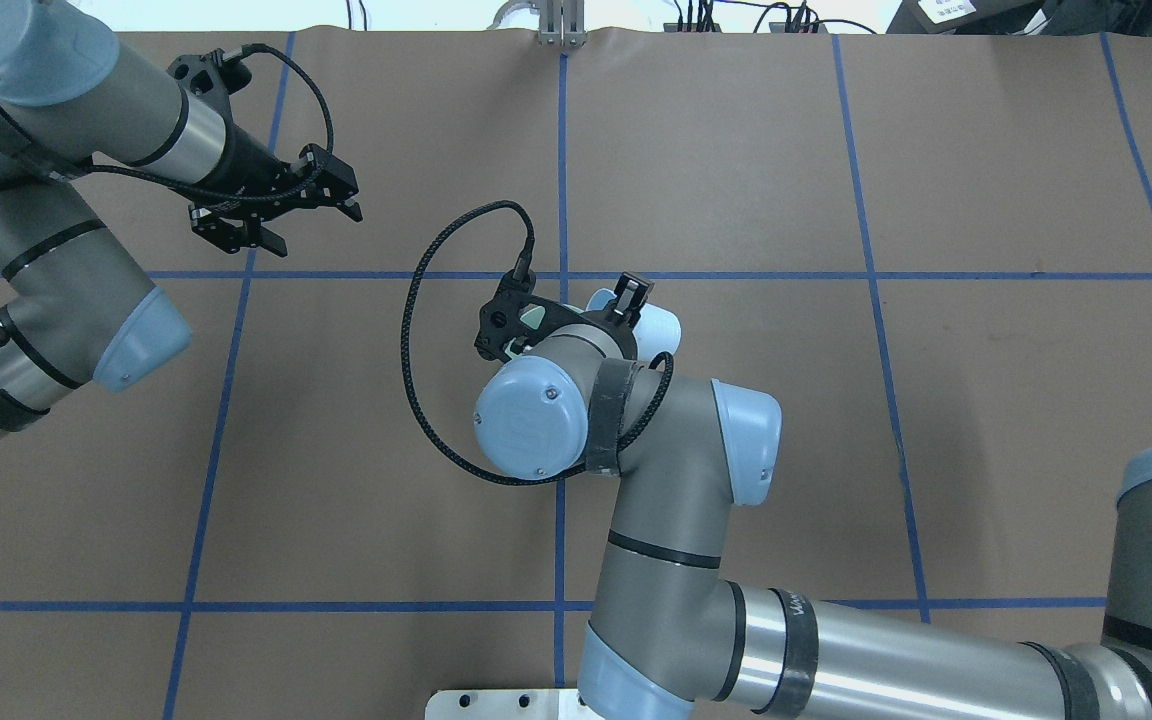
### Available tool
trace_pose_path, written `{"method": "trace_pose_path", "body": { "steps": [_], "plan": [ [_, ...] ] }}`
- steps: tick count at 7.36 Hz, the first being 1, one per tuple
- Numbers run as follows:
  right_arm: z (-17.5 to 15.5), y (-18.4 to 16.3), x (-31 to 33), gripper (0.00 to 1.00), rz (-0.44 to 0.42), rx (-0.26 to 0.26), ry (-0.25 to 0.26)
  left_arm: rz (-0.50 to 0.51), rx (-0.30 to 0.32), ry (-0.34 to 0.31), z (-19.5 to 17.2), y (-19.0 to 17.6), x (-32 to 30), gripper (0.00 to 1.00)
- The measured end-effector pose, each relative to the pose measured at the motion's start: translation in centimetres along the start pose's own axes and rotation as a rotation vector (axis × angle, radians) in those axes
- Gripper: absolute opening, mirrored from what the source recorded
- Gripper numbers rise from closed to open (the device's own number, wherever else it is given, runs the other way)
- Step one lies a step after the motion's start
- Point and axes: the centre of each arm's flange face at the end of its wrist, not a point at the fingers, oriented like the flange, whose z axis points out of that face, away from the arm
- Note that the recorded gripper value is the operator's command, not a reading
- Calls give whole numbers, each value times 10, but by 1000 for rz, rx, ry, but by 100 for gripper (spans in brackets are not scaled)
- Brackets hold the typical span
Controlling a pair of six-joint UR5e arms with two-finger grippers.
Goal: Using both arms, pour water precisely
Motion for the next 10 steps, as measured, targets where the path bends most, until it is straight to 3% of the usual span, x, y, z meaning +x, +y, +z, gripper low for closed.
{"method": "trace_pose_path", "body": {
  "steps": [3,10],
  "plan": [
    [-6,-12,-10,22,-77,-57,55,-16,-1,12,-5,3,6,100],
    [-6,-13,-22,16,-186,-131,121,-24,-3,11,-3,3,5,100]
  ]
}}
